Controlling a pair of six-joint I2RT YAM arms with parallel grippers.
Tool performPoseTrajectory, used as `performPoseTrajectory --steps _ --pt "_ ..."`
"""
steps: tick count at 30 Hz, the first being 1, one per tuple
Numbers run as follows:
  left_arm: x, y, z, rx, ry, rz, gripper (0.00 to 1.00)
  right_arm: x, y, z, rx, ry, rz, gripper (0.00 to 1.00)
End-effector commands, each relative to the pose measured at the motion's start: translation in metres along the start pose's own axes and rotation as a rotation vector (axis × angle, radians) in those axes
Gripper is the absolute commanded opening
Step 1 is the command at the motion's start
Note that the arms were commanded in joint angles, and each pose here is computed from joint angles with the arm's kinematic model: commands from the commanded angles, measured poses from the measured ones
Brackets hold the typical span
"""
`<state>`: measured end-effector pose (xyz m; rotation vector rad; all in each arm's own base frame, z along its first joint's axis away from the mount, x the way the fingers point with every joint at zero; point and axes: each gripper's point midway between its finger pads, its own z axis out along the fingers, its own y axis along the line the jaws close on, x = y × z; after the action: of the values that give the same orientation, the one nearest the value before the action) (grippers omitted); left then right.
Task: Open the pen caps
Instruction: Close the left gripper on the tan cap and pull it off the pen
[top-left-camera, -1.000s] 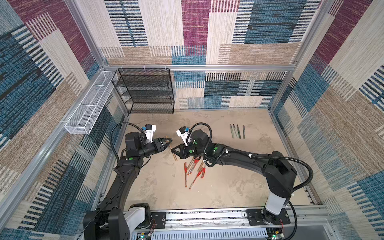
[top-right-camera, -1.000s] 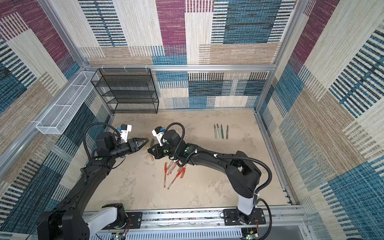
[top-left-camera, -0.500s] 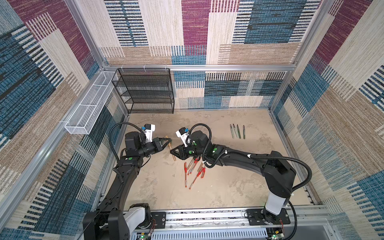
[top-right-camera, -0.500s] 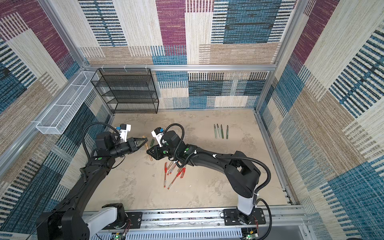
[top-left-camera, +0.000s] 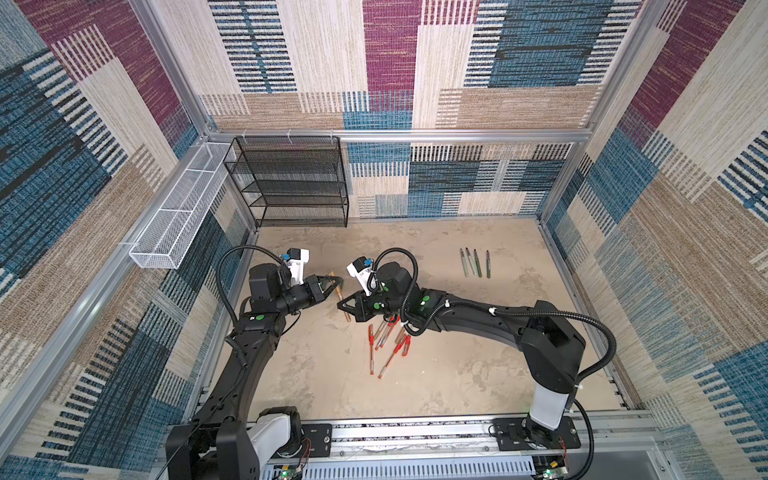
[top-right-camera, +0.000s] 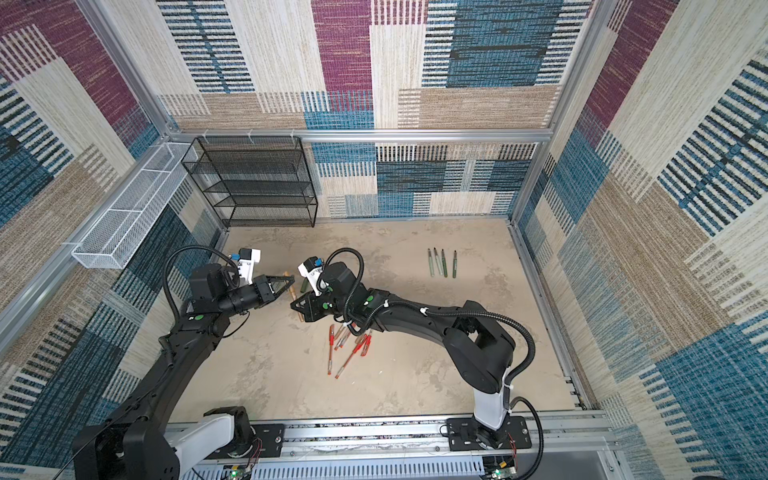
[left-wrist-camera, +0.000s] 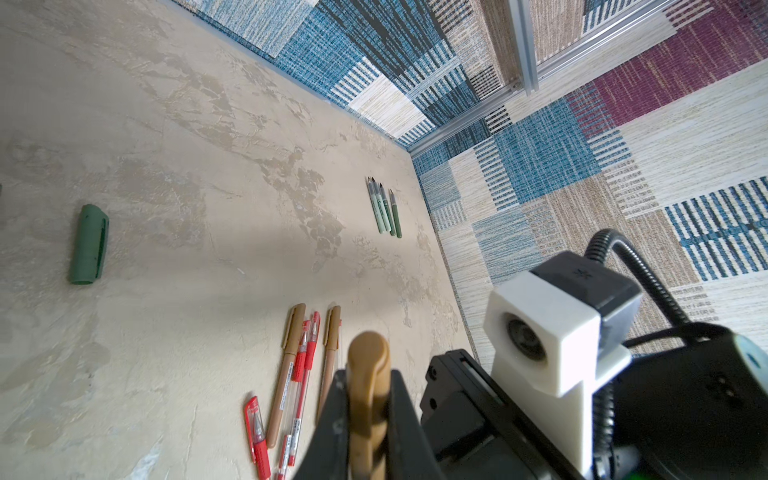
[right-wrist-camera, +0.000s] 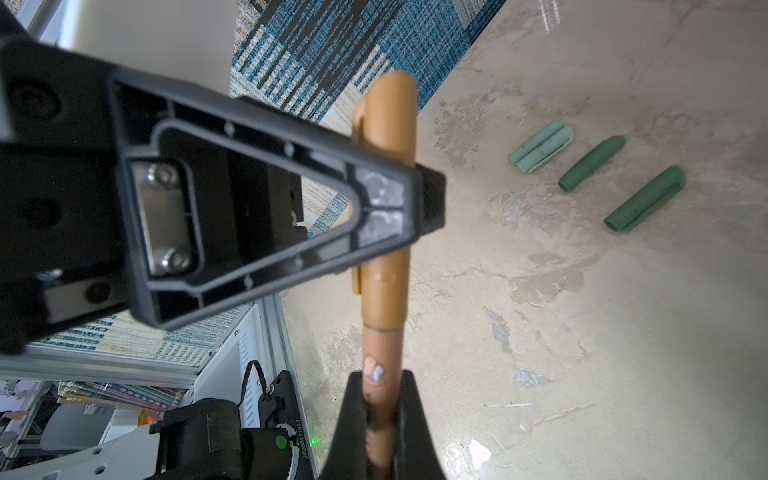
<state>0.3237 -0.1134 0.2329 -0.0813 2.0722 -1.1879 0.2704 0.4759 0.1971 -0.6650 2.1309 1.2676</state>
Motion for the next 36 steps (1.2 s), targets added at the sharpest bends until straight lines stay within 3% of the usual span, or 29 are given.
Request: performPoseTrajectory --steps 1,12,18,33,36 --pt "-0.008 -0.003 -0.001 -0.011 -0.016 0.04 0.0 0.011 -0.01 -0.006 0.034 0.009 0.037 0.0" --pt "-0.042 0.005 0.011 -0.096 0.003 0.01 0.0 0.066 -0.038 -0.032 0.114 0.053 0.104 0.0" --pt "-0.049 0.015 0.025 -0.117 0.041 -0.014 0.0 0.078 -0.049 -0.062 0.173 0.006 0.13 0.0" --pt "-0.006 0.076 0.097 -0.371 0.377 0.121 0.0 0.082 -0.081 -0.164 0.428 -0.217 0.248 0.0" --pt "0.005 0.084 0.111 -0.416 0.454 0.22 0.0 0.084 -0.084 -0.181 0.459 -0.251 0.26 0.0"
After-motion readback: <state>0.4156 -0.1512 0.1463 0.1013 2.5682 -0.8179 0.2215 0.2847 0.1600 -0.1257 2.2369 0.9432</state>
